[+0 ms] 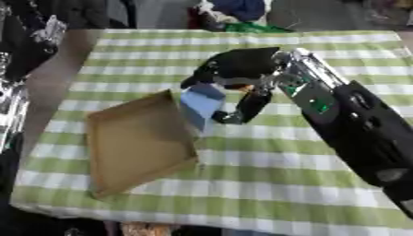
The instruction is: Pick up objects on the table and place them in the box.
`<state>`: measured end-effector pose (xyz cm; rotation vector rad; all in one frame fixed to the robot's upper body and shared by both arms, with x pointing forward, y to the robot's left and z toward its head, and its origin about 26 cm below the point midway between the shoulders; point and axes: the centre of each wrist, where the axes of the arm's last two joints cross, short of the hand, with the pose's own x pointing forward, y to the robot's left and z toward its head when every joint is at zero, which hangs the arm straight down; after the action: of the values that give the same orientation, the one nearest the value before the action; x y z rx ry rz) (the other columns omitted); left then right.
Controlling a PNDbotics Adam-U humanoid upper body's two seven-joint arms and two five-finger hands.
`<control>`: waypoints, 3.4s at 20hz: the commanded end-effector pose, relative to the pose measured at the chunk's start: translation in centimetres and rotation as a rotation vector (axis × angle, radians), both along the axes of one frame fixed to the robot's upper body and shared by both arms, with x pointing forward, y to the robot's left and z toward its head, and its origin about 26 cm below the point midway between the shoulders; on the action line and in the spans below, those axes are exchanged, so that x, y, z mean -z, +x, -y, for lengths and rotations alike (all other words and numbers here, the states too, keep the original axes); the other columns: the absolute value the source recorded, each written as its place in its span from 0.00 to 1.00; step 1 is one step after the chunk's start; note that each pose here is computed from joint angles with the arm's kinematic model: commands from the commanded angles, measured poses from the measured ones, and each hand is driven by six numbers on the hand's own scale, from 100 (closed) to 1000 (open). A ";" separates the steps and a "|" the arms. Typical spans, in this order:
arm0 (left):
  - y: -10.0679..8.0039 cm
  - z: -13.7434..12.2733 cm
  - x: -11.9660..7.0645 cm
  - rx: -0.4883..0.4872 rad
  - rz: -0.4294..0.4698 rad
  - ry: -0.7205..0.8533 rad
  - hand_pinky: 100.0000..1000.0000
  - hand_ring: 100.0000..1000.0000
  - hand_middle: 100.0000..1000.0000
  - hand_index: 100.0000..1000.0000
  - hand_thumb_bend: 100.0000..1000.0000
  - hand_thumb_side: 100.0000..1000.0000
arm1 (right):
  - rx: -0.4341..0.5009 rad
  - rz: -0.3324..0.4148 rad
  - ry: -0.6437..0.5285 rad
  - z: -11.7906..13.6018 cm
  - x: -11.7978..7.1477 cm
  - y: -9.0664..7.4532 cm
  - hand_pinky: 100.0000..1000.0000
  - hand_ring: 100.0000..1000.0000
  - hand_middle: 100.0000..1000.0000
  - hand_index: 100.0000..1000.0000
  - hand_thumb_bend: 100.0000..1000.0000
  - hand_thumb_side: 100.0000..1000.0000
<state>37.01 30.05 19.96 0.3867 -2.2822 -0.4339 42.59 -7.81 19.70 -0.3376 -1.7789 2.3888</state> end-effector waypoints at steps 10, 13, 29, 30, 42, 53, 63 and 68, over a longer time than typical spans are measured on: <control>0.0 0.6 -1.3 0.030 0.038 0.008 0.41 0.45 0.46 0.74 0.32 0.43 | 0.013 -0.049 -0.111 -1.8 2.9 1.3 0.87 0.82 0.54 0.98 0.00 0.24; 0.1 0.7 -1.3 0.033 0.037 0.006 0.41 0.45 0.46 0.74 0.31 0.43 | 0.007 -0.050 -0.117 -2.0 3.5 1.3 0.87 0.82 0.56 0.98 0.00 0.26; 0.2 0.9 -1.3 0.043 0.038 0.009 0.41 0.45 0.46 0.74 0.31 0.43 | -0.150 0.114 -0.112 -4.4 2.3 -0.9 0.87 0.85 0.66 0.98 0.08 0.24; 0.2 0.9 -1.3 0.043 0.038 0.010 0.41 0.45 0.46 0.74 0.31 0.43 | -0.167 0.125 -0.109 -4.6 2.0 -1.1 0.87 0.85 0.67 0.98 0.08 0.24; 0.2 0.9 -1.4 0.043 0.040 0.015 0.41 0.45 0.46 0.74 0.31 0.43 | -0.269 0.152 -0.082 -5.6 0.5 -3.0 0.89 0.88 0.93 1.00 0.27 0.53; 0.1 0.5 -1.3 0.032 0.040 0.014 0.41 0.45 0.46 0.74 0.31 0.43 | -0.192 0.149 -0.038 -3.7 0.0 -1.9 0.88 0.87 0.95 1.00 0.26 0.51; 0.0 0.0 -1.1 0.016 0.037 0.010 0.41 0.45 0.46 0.74 0.32 0.43 | -0.052 0.120 0.037 0.1 -0.4 0.5 0.87 0.83 0.90 1.00 0.15 0.42; 0.0 0.6 -1.2 0.036 0.043 0.000 0.41 0.45 0.46 0.74 0.31 0.43 | 0.131 0.109 0.134 4.3 -2.1 2.7 0.87 0.82 0.88 1.00 0.11 0.37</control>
<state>37.16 29.21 19.97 0.3472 -2.2989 -0.4408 44.80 -11.11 20.16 -0.5058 -1.8687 2.2394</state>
